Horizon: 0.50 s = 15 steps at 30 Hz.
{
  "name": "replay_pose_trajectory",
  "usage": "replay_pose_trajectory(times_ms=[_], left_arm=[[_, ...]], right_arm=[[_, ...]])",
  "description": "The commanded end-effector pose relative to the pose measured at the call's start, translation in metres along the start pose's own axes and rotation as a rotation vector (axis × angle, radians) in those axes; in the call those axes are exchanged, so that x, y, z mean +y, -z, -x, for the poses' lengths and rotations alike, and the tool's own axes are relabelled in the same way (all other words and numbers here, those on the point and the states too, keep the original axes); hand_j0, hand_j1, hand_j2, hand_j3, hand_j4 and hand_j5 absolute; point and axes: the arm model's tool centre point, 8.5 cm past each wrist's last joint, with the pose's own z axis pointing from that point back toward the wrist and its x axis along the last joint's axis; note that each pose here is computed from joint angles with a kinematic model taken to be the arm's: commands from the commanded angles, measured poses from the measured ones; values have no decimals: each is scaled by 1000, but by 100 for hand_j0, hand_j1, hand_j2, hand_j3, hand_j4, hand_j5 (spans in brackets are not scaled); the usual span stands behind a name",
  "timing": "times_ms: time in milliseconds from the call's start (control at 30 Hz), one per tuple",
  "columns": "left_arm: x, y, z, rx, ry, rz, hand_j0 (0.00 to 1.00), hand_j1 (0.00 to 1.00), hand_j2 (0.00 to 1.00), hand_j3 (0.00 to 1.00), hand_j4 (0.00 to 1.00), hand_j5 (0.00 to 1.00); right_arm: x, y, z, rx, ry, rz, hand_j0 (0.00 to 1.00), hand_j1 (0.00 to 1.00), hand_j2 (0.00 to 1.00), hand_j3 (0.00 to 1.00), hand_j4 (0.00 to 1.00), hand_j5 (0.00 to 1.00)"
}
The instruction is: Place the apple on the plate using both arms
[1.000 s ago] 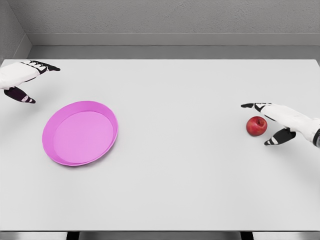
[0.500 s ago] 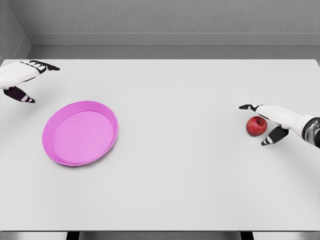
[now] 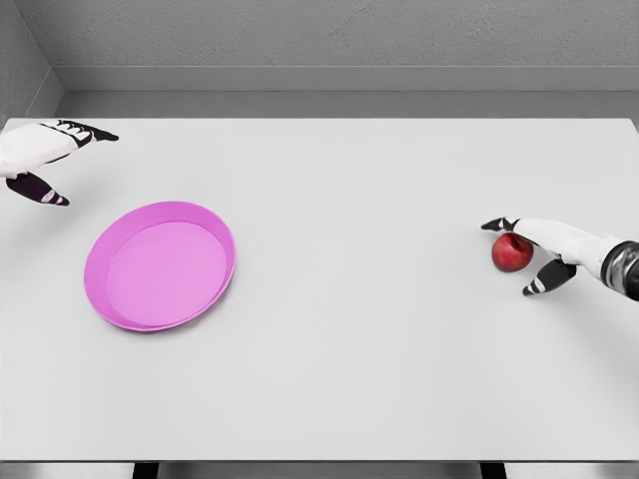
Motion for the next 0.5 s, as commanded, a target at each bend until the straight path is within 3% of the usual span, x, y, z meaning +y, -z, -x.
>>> replay_pose_trajectory(times_ms=[0,67,200,467], left_arm=[[1,-1,1,1,-6,-6,100,100,100,100,100,100],[1,-1,1,1,-6,-6,100,100,100,100,100,100],[1,-1,1,1,-6,-6,100,100,100,100,100,100],[0,0,0,0,-6,-5,100,100,100,100,100,100]], right_arm=[[2,0,0,-1,-2,-5,74,74,74,74,74,74],[1,0,-1,-4,-5,-5,62,62,62,62,62,62],[1,0,-1,-7,-7,-4,53,53,53,53,53,53],[1,0,-2,-10,-10,-3,50,50,50,50,50,50]])
